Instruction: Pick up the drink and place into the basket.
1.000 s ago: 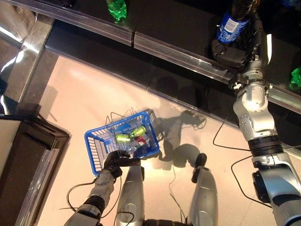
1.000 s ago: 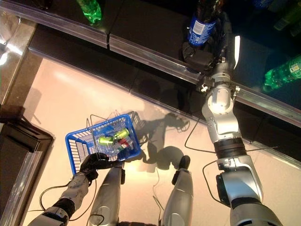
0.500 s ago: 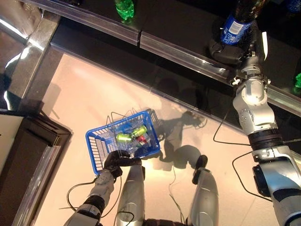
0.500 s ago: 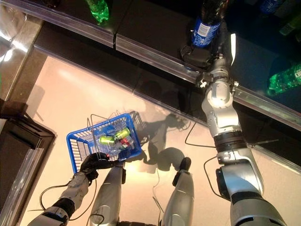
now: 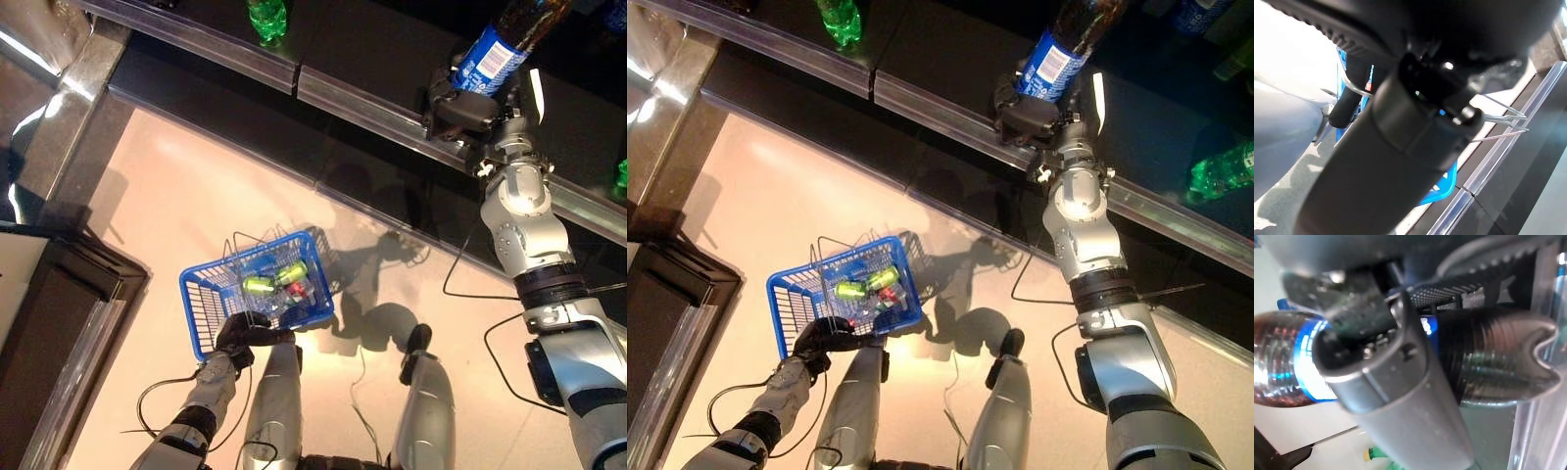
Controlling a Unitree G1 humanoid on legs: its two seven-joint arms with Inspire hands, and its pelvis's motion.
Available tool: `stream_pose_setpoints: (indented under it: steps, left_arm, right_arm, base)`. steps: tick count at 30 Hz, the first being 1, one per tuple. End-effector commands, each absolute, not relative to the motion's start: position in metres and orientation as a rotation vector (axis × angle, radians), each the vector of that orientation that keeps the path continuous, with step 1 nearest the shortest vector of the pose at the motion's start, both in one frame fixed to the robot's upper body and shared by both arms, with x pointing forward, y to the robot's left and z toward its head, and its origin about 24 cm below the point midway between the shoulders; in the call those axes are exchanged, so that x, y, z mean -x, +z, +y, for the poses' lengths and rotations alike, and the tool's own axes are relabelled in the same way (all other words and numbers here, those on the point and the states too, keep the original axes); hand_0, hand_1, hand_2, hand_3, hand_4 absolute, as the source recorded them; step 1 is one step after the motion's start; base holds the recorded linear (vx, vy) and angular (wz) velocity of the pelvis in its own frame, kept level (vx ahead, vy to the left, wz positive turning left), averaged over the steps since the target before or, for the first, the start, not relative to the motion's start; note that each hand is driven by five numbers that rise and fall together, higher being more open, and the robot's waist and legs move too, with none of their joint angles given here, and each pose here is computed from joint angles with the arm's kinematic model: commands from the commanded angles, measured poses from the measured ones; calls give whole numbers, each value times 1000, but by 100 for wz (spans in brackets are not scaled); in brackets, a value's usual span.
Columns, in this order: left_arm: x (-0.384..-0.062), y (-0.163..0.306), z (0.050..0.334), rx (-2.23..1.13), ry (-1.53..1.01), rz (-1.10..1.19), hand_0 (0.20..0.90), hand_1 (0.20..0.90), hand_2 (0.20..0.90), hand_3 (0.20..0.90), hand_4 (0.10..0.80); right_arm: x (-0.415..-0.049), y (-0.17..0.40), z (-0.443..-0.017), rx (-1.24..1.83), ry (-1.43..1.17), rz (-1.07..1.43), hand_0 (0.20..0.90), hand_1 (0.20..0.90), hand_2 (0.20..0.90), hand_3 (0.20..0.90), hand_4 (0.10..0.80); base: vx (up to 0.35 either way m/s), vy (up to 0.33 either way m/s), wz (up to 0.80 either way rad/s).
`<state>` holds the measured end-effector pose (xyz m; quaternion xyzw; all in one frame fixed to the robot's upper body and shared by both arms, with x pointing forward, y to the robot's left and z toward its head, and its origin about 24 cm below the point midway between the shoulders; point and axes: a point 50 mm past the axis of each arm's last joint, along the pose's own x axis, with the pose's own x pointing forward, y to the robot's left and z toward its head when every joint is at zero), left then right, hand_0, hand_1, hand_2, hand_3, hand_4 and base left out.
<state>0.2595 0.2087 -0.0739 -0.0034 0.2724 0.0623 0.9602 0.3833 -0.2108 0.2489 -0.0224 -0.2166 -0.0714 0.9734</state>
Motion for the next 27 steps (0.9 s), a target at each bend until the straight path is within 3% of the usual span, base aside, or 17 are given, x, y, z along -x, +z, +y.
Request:
stream_pose_setpoints:
  steps: [1, 20, 27]
  left_arm:
    - [-245, -69, 242, -40, 173, 507, 300, 300, 300, 200, 100]
    - [-239, -69, 252, -11, 223, 489, 300, 300, 300, 200, 100]
    - [-221, -77, 263, -7, 261, 508, 300, 300, 300, 200, 100]
  right_arm:
    - [-361, 335, -211, 42, -119, -777, 300, 300, 300, 200, 100]
    - [-341, 334, -184, 168, -35, -900, 300, 300, 300, 200, 100]
    - [-332, 283, -188, 117, 18, -798, 300, 300, 300, 200, 100]
  base:
    - [0, 0, 0]
    - [16, 0, 0]
    - [155, -50, 5]
